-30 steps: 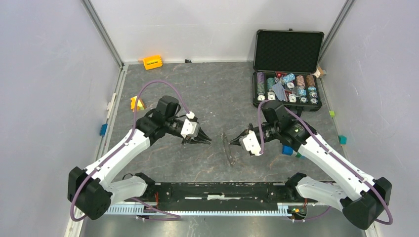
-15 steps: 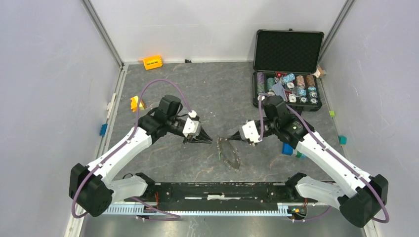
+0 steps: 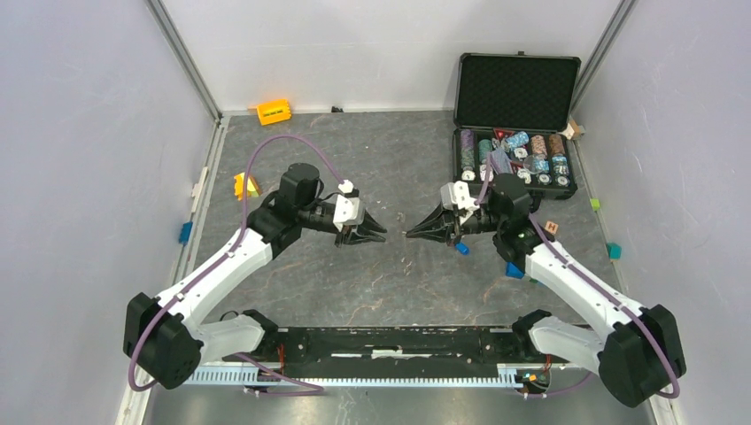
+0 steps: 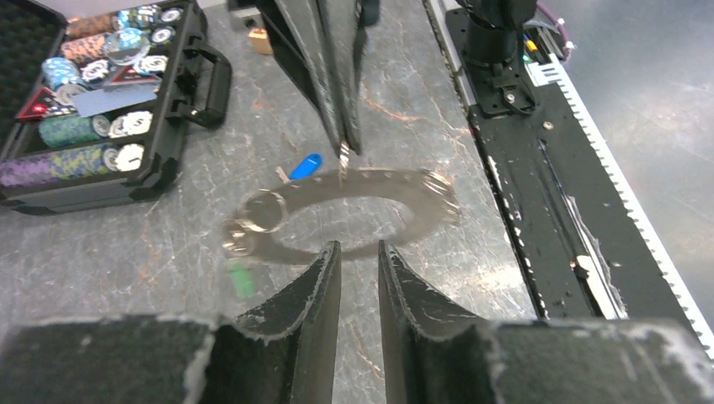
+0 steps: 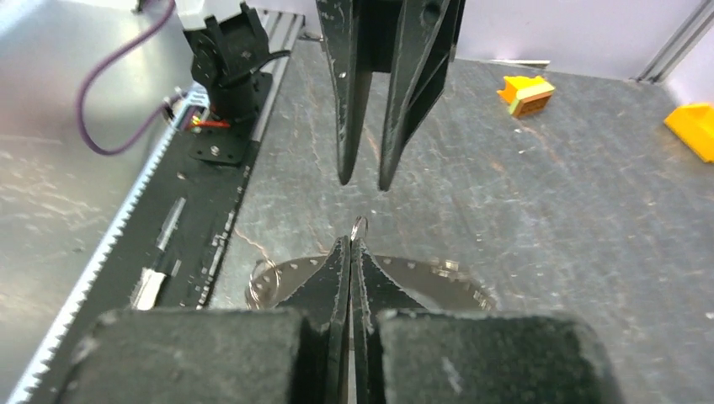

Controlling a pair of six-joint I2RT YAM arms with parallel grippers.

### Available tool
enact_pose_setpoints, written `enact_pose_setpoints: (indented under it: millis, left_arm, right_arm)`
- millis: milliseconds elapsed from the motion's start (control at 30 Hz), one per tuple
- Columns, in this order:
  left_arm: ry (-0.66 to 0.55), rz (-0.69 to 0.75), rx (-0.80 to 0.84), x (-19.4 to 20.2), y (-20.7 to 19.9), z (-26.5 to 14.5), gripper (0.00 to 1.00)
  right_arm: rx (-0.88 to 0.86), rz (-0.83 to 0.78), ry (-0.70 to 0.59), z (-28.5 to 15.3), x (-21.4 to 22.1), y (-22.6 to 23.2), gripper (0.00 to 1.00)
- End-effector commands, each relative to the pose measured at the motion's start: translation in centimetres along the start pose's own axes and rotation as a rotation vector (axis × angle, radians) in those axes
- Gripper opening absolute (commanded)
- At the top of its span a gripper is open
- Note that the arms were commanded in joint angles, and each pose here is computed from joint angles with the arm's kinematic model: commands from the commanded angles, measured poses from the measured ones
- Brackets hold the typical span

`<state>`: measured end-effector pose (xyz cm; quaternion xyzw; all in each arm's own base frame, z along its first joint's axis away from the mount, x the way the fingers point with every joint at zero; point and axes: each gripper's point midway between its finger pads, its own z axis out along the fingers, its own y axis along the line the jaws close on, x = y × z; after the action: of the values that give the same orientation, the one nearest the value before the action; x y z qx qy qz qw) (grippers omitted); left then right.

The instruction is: Put the keys on the keyring

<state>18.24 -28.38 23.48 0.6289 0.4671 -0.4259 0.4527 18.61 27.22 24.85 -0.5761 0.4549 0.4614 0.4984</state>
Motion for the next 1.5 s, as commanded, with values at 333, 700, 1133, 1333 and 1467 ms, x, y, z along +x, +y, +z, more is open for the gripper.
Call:
enact_pose_setpoints:
  millis: [333,700,1133,1333,1467]
  left_arm:
    - [-0.081,-0.01,-0.043,-3.3,2.0,0.5,0.32]
    - [-0.128,-0.055,-0.006,-4.5,2.7,1.3,0.31]
    - [-0.134,-0.085,-0.017,-4.5,1.9,1.5,0.37]
    - [-0.06,-0.107,-0.106,-3.2,3.3,1.2,0.42]
    - [-0.028,-0.141,-0.157,-2.6,4.1,1.0,0.41]
  right_arm:
    - [0.042,0.101,-0.296,-1.1,-5.1,0.1,0.0]
    - [0.05,0.108,-0.314,-1.3,-4.7,0.4,0.0]
    - [0.049,0.134,-0.339,-1.3,-4.8,0.5,0.0]
    - [0.13,0.176,-0.249,-1.4,-2.9,-1.5,0.0]
    - [0.237,0.194,-0.199,-2.5,-2.2,-3.9,0.0]
